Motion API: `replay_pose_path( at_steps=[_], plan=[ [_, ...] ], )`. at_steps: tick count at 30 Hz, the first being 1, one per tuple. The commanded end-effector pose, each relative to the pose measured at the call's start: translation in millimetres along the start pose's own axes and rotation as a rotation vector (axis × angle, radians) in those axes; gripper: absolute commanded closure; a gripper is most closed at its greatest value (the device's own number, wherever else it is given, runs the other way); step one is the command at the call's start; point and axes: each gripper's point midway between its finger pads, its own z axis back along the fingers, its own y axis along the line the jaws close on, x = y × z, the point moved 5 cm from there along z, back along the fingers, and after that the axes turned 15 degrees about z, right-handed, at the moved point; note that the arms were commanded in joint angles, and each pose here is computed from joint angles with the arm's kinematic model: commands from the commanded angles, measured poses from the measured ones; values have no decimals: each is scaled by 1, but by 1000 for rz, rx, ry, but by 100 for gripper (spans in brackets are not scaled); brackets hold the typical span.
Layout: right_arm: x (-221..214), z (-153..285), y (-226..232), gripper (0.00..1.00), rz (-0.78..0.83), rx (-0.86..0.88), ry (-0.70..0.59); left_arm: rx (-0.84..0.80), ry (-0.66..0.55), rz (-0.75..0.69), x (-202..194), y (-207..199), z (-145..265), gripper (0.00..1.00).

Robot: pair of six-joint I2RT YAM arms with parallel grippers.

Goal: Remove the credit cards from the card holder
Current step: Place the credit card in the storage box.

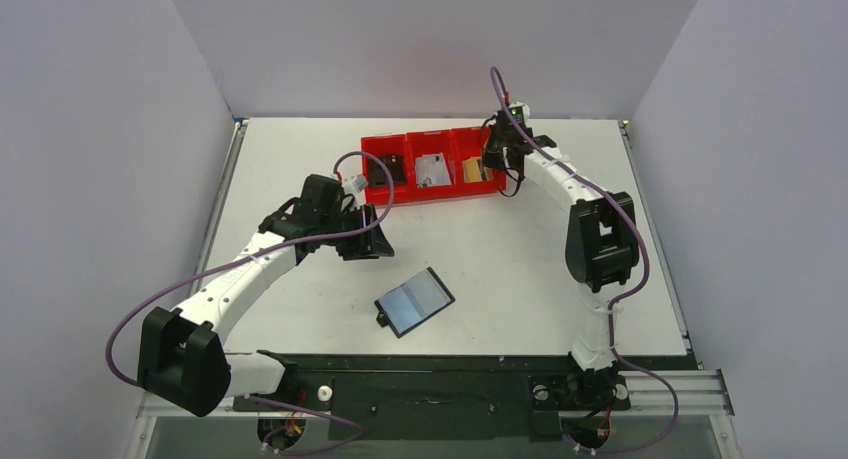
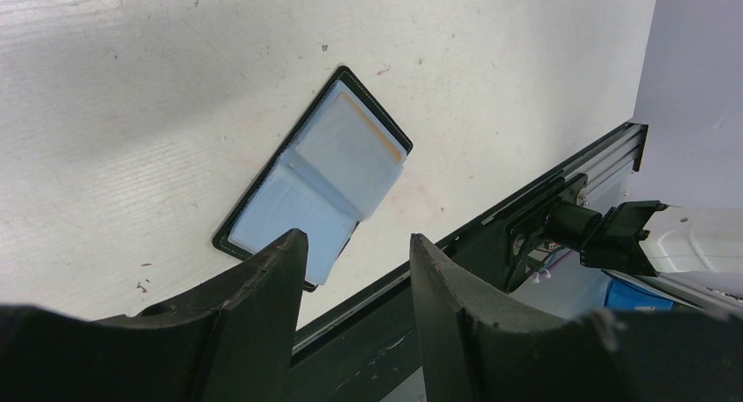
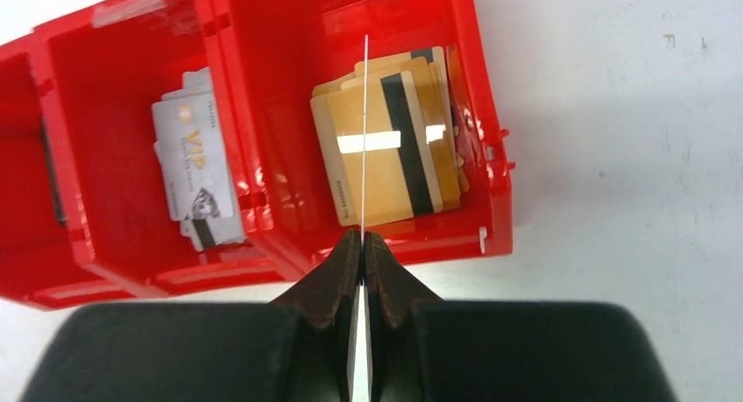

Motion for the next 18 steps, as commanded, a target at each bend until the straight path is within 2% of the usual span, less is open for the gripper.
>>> replay_pose_path(
  at_steps=[1, 8, 18],
  plan=[
    [24, -3, -8, 100, 39, -33, -36, -43, -27, -41, 8, -16, 11, 56],
    [9, -33, -5, 100, 63, 2, 21, -31, -31, -34, 7, -14, 12, 56],
    [2, -48, 2, 100, -16, 49, 40, -17, -22, -30, 9, -14, 9, 55]
  ],
)
